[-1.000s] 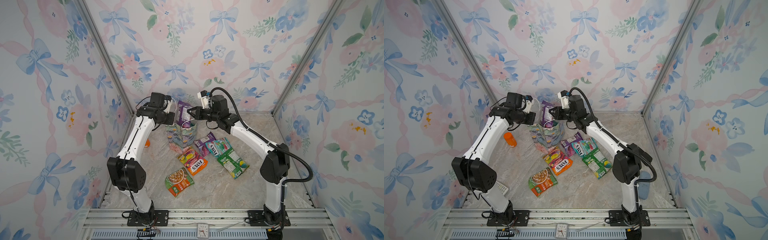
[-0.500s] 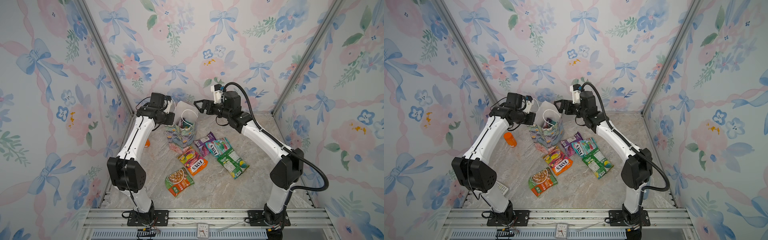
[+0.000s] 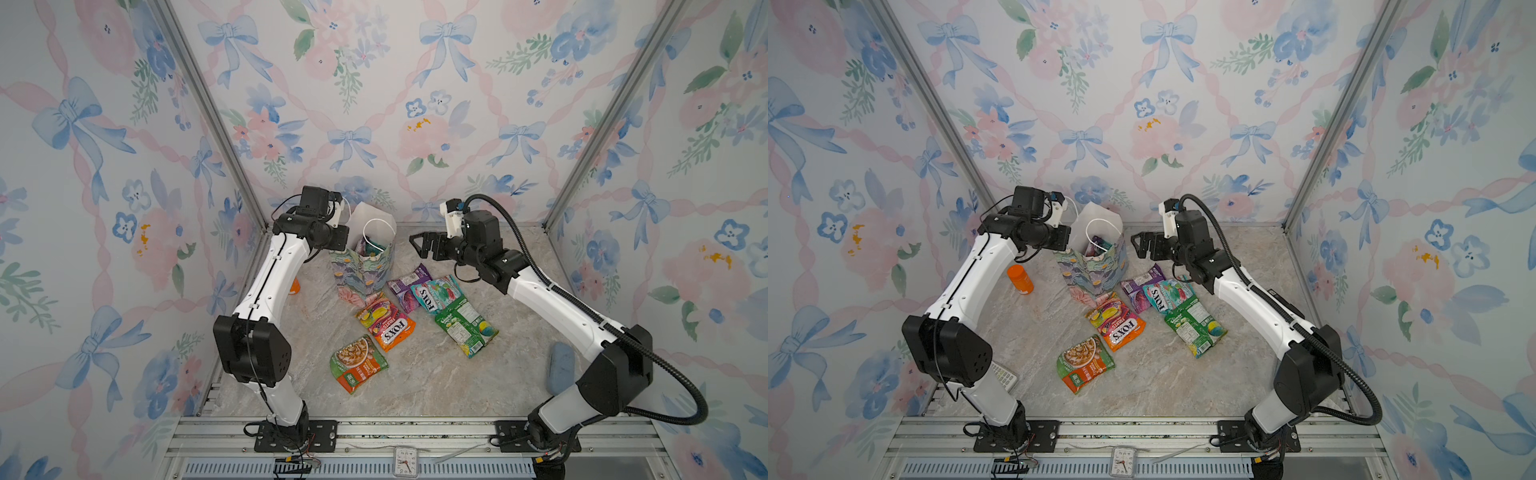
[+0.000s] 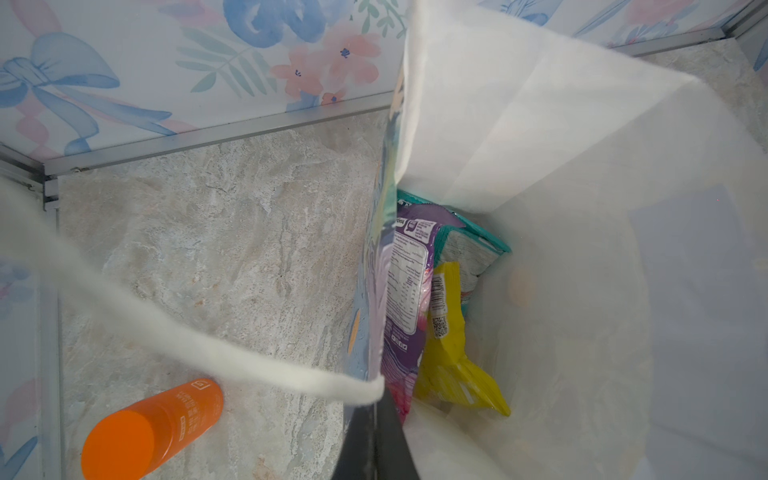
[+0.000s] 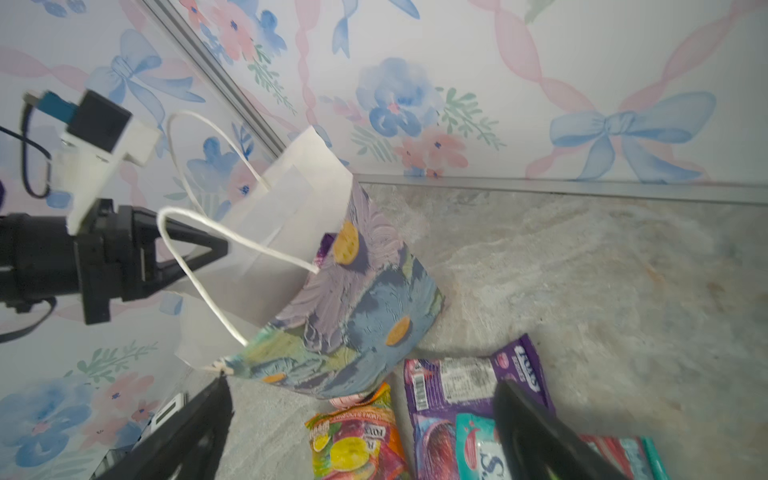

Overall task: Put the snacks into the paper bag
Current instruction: 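Move the right gripper down to the orange Fox's Fruits packet, then close the right gripper on the top edge of the orange Fox's Fruits packet, then lift the orange packet and carry it up toward the bag with the right gripper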

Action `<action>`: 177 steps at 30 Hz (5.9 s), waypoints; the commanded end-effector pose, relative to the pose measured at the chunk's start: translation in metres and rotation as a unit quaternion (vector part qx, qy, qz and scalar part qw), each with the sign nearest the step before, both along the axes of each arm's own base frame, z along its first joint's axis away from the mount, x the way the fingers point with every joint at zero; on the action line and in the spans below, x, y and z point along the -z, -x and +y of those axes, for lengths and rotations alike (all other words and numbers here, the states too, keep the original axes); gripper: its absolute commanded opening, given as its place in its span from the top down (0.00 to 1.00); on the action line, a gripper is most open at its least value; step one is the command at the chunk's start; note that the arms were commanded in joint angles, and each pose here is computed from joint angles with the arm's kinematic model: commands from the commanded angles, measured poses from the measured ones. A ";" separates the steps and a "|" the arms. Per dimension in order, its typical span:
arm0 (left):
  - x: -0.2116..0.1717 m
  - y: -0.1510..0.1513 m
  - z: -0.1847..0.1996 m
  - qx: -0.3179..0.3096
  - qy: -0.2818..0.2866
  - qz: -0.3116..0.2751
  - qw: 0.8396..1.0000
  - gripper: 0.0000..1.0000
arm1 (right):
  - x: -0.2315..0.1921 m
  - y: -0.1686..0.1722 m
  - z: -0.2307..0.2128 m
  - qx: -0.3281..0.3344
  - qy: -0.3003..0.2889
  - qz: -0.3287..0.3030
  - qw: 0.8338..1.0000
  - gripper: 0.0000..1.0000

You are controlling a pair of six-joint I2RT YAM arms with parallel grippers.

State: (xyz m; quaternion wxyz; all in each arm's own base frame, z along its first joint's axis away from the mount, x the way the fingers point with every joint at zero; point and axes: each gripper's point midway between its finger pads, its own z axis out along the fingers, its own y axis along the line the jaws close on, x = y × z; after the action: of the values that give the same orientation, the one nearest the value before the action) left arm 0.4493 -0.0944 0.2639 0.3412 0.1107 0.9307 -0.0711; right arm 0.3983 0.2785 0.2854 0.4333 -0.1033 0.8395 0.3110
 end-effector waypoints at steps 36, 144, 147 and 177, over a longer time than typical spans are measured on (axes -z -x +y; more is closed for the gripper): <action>0.004 0.011 0.004 -0.006 -0.002 0.012 1.000 1.00 | 0.243 0.101 0.018 -0.076 0.064 0.298 0.949 0.41; 0.001 0.016 0.003 -0.002 0.004 0.010 1.000 1.00 | 0.110 0.074 0.036 -0.088 0.005 0.190 0.978 1.00; 0.001 0.016 0.003 -0.002 0.006 0.011 1.000 1.00 | 0.091 0.069 0.024 -0.075 0.006 0.173 0.982 1.00; 0.001 0.019 0.000 0.003 0.013 0.013 1.000 1.00 | -0.113 -0.044 0.011 -0.011 -0.031 -0.066 0.997 1.00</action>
State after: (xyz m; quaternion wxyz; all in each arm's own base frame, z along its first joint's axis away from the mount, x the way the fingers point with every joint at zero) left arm 0.4441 -0.0968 0.2621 0.3413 0.1137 0.9296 -0.0801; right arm 0.4328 0.2902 0.3765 0.4594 -0.1098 0.8133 0.3398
